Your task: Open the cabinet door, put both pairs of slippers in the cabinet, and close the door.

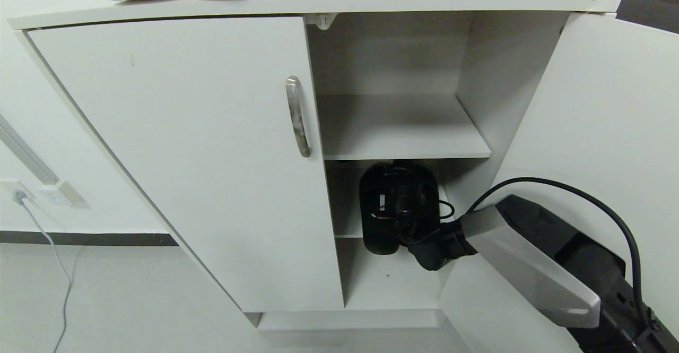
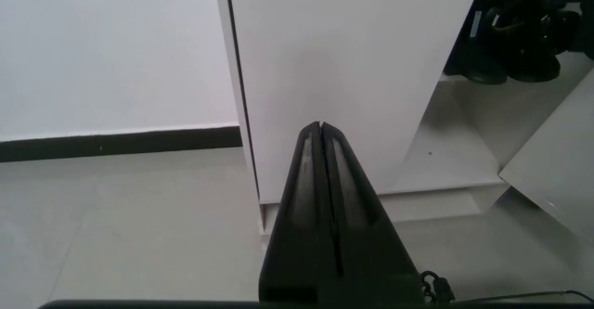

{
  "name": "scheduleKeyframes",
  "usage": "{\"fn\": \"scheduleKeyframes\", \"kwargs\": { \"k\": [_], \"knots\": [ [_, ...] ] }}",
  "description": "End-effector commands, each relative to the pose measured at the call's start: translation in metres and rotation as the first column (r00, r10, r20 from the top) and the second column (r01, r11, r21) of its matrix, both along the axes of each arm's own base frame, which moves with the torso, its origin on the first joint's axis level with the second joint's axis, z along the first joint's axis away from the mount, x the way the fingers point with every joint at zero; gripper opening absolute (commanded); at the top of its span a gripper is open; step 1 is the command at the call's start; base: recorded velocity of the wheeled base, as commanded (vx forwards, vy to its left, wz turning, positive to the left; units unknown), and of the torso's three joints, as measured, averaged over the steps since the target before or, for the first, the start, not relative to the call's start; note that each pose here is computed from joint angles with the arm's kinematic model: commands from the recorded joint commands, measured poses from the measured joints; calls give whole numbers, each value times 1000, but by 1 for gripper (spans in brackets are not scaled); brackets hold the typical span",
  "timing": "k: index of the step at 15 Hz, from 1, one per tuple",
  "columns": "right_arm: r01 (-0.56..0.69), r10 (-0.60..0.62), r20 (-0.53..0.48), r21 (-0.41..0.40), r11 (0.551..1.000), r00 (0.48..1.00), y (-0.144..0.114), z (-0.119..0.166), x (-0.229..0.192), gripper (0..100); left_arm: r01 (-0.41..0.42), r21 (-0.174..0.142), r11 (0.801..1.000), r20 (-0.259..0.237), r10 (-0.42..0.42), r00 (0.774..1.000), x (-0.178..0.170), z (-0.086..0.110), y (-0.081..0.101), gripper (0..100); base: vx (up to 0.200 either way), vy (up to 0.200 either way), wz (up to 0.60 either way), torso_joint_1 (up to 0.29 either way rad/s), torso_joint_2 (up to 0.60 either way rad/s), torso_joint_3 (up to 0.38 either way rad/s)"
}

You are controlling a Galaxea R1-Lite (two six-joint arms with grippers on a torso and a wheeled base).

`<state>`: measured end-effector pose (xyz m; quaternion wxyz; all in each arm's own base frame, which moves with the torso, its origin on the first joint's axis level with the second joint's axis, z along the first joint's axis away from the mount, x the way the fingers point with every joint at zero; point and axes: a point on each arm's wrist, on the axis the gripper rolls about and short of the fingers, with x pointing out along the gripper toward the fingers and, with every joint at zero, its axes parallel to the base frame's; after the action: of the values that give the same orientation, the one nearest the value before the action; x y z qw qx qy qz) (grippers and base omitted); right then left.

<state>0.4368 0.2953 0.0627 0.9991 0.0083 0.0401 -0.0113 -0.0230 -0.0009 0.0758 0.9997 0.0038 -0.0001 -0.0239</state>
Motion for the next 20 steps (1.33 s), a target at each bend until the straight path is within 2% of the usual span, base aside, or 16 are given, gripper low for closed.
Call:
{"fn": "scheduleKeyframes", "kwargs": {
  "k": [1,17,18,20],
  "knots": [
    [-1,1,8,5,1000,1000,2,2,4,0,0,0,1000,-2,0,1000,0,0,0,0,0,0,0,0,0,0],
    [19,-19,6,-9,1000,1000,-1,-11,22,0,0,0,1000,-2,0,1000,0,0,0,0,0,0,0,0,0,0],
    [19,-19,9,-7,1000,1000,-1,-11,22,100,0,0,1000,-2,0,1000,0,0,0,0,0,0,0,0,0,0],
    [21,-21,5,-10,1000,1000,-1,-12,22,100,0,0,1000,-2,0,1000,0,0,0,0,0,0,0,0,0,0]
  ]
}}
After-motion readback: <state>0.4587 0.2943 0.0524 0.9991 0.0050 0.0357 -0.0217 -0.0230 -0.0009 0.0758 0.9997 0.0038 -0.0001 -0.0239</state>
